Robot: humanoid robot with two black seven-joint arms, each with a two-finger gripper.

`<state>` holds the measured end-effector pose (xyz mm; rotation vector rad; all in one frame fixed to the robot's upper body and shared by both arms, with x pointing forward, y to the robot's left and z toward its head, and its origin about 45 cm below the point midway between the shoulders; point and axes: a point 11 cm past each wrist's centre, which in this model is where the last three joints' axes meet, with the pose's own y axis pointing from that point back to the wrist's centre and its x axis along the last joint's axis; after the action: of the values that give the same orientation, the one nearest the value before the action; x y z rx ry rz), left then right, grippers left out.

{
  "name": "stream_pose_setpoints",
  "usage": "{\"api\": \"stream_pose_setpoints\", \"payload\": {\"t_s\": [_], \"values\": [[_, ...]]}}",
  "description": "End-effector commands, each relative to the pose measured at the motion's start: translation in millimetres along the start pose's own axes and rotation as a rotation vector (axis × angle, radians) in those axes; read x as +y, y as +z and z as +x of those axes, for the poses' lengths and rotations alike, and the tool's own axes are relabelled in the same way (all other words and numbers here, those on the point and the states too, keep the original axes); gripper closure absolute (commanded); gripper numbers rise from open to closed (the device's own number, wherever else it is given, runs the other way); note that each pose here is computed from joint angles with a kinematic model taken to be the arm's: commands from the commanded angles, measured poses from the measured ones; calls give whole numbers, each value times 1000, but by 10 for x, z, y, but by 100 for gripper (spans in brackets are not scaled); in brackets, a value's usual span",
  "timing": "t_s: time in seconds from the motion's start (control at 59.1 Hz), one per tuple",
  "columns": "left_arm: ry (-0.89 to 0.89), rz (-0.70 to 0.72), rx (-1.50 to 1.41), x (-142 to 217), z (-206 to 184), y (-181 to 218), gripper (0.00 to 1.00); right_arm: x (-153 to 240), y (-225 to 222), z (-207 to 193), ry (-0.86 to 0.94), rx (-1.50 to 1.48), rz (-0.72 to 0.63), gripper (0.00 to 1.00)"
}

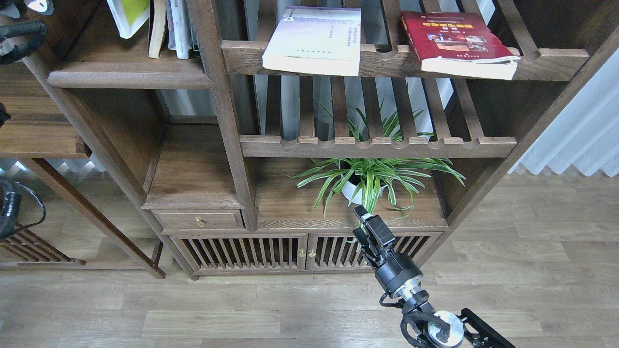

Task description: Organize books on shelf

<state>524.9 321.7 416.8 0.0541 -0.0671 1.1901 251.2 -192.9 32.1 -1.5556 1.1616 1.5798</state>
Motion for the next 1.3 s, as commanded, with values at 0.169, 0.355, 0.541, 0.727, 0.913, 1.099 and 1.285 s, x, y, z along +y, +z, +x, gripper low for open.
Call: {"api": "stream_pose_setpoints", "payload": {"t_s": [0.169,0.355,0.541,0.727,0.913,1.099,1.285], "values": [[0,-10,-6,1,-17,-75,95,4,3,0,0,-6,2,2],[2,-17,-3,15,-11,-117,95,4,8,0,0,-7,0,2],[-1,-14,-6,20,-22,-140,95,-4,7,-19,-7,-14,3,2],[-4,-5,-6,35,-32,-202,95,-9,5,-23,-8,-13,3,2],[-1,19,1,72,-21,-325,88,-9,13,-22,-7,-14,1,2],[-6,23,-3,64,-40,-333,66,-9,8,-23,-8,-16,3,2],[-7,22,-5,64,-42,-317,54,-9,3,-23,-8,-17,6,2]]}}
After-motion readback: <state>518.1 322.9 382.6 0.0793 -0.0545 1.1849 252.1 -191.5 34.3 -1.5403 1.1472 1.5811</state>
